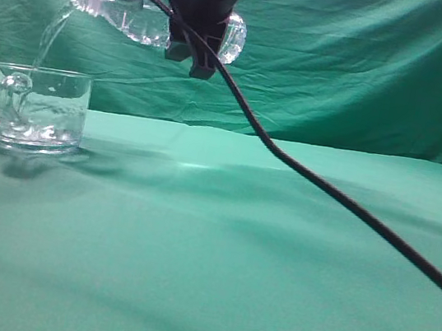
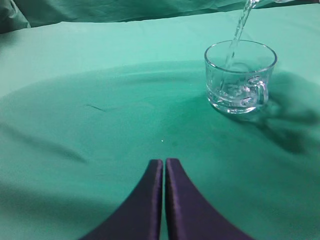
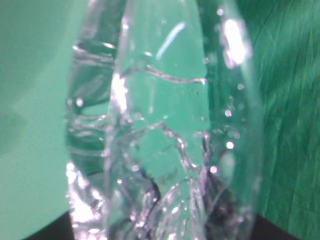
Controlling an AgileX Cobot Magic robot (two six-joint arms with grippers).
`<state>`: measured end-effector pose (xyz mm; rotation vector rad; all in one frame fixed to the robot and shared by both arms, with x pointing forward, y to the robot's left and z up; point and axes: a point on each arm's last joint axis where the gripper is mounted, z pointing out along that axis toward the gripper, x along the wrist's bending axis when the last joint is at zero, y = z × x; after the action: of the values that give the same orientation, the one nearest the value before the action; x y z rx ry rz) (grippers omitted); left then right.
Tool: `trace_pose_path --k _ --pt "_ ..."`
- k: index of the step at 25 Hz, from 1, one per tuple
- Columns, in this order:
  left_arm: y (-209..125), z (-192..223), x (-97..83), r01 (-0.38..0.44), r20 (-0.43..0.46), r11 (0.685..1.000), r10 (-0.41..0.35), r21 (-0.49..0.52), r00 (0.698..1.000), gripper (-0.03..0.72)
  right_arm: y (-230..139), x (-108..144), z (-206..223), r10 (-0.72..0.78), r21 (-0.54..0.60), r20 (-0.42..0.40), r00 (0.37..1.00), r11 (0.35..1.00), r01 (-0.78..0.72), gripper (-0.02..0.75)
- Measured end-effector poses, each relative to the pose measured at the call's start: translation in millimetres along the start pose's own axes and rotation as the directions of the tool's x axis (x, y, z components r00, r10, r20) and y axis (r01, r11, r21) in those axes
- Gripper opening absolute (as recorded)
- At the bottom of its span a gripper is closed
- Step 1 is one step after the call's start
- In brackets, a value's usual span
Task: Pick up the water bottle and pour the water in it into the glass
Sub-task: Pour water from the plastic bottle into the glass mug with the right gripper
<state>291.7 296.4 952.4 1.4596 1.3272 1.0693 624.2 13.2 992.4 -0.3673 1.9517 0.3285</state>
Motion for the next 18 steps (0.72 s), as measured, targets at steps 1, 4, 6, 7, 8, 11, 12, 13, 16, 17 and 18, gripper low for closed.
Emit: trace_pose_path --k 1,4,6,7,8,11,12,13,16,17,18 --pt "0.0 0.0 0.0 0.0 0.0 1.0 0.0 0.0 1.0 0.0 0.0 0.0 0.0 0.0 0.0 0.0 1.0 1.0 0.0 0.324" --pt "0.0 0.0 0.0 0.0 0.0 1.0 0.0 0.0 1.0 0.0 -1.2 -0.4 0.0 -0.001 0.013 0.004 1.0 1.0 0.001 0.324" --pt "0.0 0.0 0.0 0.0 0.0 1.0 0.0 0.0 1.0 0.0 -2.0 -0.7 0.0 -0.002 0.022 0.008 1.0 1.0 0.002 0.324" --pt "0.0 0.0 0.0 0.0 0.0 1.0 0.0 0.0 1.0 0.0 -2.4 -0.8 0.0 -0.002 0.026 0.009 1.0 1.0 0.002 0.324" --pt "0.0 0.0 0.0 0.0 0.0 1.0 0.0 0.0 1.0 0.0 -2.5 -0.9 0.0 -0.004 0.028 0.01 1.0 1.0 0.004 0.324" --pt "0.0 0.0 0.0 0.0 0.0 1.0 0.0 0.0 1.0 0.0 -2.5 -0.9 0.0 -0.004 0.028 0.01 1.0 1.0 0.004 0.324" --pt "0.0 0.0 0.0 0.0 0.0 1.0 0.0 0.0 1.0 0.0 -2.6 -1.0 0.0 -0.004 0.029 0.01 1.0 1.0 0.004 0.324" --pt "0.0 0.0 0.0 0.0 0.0 1.0 0.0 0.0 1.0 0.0 -2.6 -1.0 0.0 -0.004 0.029 0.01 1.0 1.0 0.004 0.324" --pt "0.0 0.0 0.0 0.0 0.0 1.0 0.0 0.0 1.0 0.0 -2.6 -1.0 0.0 -0.004 0.029 0.01 1.0 1.0 0.004 0.324" --pt "0.0 0.0 0.0 0.0 0.0 1.0 0.0 0.0 1.0 0.0 -2.6 -1.0 0.0 -0.004 0.029 0.01 1.0 1.0 0.004 0.324" --pt "0.0 0.0 0.0 0.0 0.0 1.0 0.0 0.0 1.0 0.0 -2.8 -1.0 0.0 -0.004 0.031 0.011 1.0 1.0 0.004 0.324"
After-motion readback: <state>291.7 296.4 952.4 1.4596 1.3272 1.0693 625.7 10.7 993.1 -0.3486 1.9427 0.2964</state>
